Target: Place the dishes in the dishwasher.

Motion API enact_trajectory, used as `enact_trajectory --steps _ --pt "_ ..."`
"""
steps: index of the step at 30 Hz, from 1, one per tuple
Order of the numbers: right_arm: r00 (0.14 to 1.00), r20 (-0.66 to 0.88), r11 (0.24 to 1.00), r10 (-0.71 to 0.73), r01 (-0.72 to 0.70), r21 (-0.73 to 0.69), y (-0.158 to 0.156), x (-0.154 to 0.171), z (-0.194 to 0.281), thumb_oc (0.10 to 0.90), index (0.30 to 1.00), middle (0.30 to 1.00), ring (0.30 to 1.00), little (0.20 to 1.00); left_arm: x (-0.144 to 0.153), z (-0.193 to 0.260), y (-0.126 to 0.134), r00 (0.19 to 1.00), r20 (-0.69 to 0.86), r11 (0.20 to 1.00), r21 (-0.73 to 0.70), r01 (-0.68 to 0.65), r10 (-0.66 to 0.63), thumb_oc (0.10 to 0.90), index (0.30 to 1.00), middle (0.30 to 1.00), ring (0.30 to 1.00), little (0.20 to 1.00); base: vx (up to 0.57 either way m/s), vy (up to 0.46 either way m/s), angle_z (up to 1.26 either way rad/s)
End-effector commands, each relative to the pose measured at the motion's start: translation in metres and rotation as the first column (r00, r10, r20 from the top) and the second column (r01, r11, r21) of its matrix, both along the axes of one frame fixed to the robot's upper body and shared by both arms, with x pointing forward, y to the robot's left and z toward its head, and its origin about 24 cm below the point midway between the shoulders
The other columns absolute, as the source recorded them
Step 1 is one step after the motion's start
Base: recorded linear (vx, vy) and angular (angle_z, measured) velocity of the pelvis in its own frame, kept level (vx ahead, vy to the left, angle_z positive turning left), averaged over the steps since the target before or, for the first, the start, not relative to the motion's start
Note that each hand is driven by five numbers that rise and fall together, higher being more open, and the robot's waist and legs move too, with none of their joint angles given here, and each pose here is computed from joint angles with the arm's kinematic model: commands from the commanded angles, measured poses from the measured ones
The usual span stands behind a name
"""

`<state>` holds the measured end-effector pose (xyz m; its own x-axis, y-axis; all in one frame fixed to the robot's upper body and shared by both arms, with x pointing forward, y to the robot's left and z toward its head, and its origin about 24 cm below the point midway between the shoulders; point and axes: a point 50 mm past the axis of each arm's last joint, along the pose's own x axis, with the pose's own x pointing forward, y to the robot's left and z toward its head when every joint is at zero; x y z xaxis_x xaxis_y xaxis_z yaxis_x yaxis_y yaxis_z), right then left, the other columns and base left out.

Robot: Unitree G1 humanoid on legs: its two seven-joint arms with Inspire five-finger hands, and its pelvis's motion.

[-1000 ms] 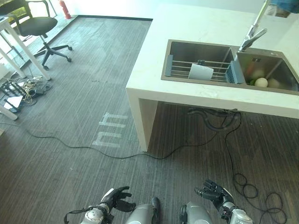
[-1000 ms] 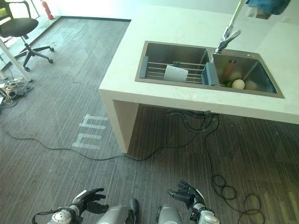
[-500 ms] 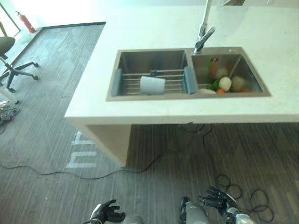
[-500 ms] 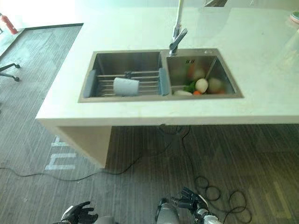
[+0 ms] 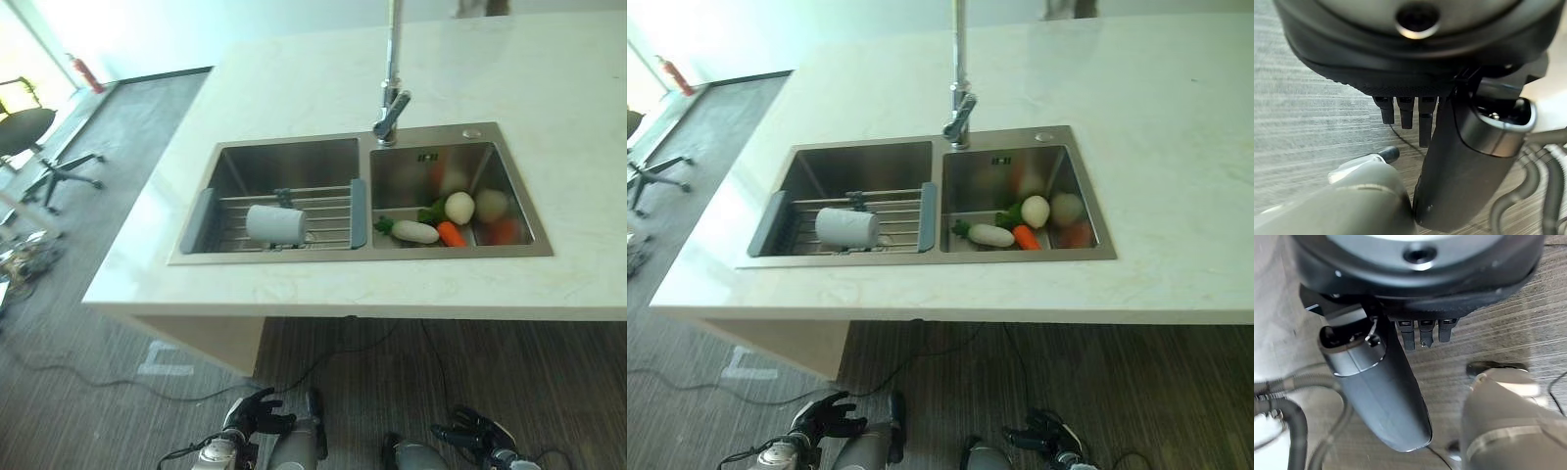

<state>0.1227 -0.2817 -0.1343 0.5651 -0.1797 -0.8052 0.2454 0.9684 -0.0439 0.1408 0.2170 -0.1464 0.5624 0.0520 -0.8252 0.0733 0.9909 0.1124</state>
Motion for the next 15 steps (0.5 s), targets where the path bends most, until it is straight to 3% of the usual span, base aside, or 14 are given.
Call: enact_trajectory --steps 1,5,10,15 --pt "0.997 0.058 0.998 0.059 -0.059 -0.012 0.002 0.004 0.004 0.8 0.9 0.9 0.9 0.9 -0.022 0.002 0.033 0.999 -0.027 0.992 0.121 -0.025 0.029 0.8 0.9 0.9 0.9 0.9 0.15 0.145 -0.21" --pt "0.994 0.092 0.998 0.051 -0.053 0.015 0.007 0.01 0.005 0.8 0.9 0.9 0.9 0.9 -0.02 0.007 0.046 1.0 -0.021 0.986 0.164 -0.012 0.016 0.8 0.9 0.9 0.9 0.9 0.12 0.105 -0.05" --pt "0.984 0.134 0.993 0.115 -0.119 0.018 0.012 0.031 0.012 0.8 0.9 0.9 0.9 0.9 -0.008 0.014 0.057 0.997 0.016 0.982 0.173 -0.074 0.073 0.8 0.9 0.9 0.9 0.9 -0.04 -0.089 -0.07" --pt "0.993 0.089 0.997 0.073 -0.075 0.019 0.009 0.024 0.008 0.8 0.9 0.9 0.9 0.9 -0.016 0.006 0.047 0.99 -0.017 0.983 0.123 -0.139 0.142 0.8 0.9 0.9 0.9 0.9 0.06 -0.12 0.04"
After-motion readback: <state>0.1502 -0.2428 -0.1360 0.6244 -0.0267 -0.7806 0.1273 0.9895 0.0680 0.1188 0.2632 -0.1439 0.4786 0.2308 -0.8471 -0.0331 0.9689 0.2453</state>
